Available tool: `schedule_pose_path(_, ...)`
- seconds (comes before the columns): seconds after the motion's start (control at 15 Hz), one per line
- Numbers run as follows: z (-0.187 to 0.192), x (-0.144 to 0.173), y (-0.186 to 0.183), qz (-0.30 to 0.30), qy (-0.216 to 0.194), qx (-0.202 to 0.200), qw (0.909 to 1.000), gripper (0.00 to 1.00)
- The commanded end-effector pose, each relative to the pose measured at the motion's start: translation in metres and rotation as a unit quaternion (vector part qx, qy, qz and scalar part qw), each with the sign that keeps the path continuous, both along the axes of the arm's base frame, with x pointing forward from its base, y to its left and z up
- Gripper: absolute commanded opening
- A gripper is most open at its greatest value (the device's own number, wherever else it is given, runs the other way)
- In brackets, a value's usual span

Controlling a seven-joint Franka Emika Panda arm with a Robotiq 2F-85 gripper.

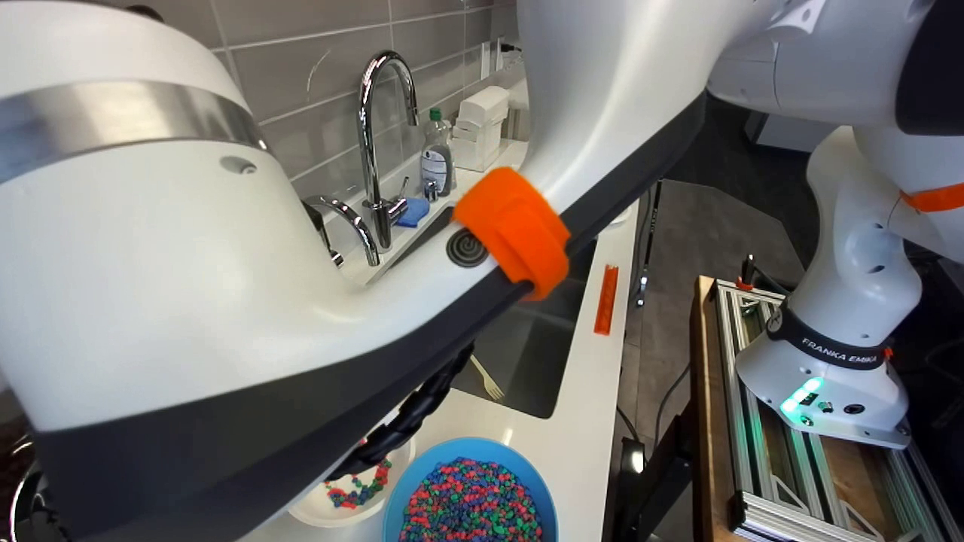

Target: Scoop up the contents in the bowl and put them inside the white bowl

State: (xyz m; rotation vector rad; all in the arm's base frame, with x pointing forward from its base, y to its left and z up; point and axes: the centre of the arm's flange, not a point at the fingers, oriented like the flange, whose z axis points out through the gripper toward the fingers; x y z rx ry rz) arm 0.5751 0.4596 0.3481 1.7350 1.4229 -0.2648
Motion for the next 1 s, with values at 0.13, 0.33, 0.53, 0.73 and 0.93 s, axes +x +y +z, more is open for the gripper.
schedule_pose_path(0.13, -0.001, 0.007, 0.017, 0.001, -0.011, -0.049, 0.9988, 0.03)
schedule_pose_path(0.33, -0.001, 0.005, 0.021, 0.006, -0.016, -0.059, 0.9981, 0.03)
schedule_pose_path(0.53, -0.001, 0.004, 0.025, 0.01, -0.023, -0.071, 0.9972, 0.03)
schedule_pose_path(0.73, -0.002, 0.003, 0.028, 0.013, -0.026, -0.077, 0.9966, 0.03)
schedule_pose_path(0.93, -0.002, 0.003, 0.029, 0.016, -0.024, -0.077, 0.9966, 0.03)
